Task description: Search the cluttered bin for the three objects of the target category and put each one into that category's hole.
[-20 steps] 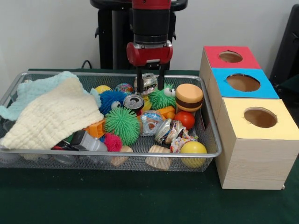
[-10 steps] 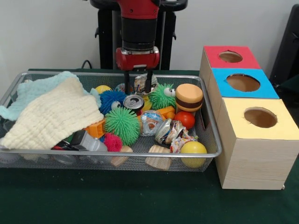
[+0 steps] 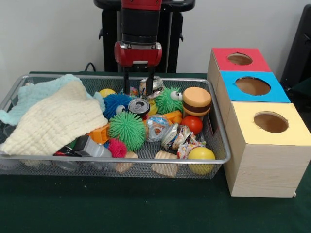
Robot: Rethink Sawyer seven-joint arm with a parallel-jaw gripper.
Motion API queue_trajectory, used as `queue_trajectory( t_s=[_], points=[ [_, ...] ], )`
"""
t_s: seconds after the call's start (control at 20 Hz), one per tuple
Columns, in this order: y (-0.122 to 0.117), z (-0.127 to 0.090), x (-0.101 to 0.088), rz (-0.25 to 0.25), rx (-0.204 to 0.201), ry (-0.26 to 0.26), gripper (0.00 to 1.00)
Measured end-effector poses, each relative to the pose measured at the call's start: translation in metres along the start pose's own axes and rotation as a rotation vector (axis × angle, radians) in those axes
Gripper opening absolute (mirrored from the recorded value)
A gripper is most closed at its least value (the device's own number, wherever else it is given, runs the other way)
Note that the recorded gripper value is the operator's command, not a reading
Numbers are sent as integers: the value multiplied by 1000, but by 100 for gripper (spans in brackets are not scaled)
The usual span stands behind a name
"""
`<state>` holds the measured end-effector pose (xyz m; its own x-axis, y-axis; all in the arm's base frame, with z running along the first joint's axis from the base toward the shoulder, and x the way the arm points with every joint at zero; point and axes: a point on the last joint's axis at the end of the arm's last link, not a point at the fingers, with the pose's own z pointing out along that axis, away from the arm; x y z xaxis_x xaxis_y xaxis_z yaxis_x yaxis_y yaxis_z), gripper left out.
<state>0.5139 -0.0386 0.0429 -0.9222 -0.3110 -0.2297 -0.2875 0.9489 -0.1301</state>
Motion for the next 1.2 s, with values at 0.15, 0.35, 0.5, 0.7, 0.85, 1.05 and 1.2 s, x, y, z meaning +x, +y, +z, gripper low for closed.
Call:
queue_trajectory(
  t_s=[0.15, 0.35, 0.5, 0.7, 0.85, 1.05, 1.2],
  points=[
    [-4, -6, -9, 28, 11, -14, 100],
    [-6, -11, -17, 49, 17, -25, 100],
    [-1, -12, -21, 50, 21, -31, 100],
    [16, -7, -22, 41, 19, -40, 100],
    [30, -1, -23, 35, 15, -47, 100],
    [49, 10, -21, 33, 5, -57, 100],
    [61, 22, -16, 40, -1, -62, 100]
  ],
)
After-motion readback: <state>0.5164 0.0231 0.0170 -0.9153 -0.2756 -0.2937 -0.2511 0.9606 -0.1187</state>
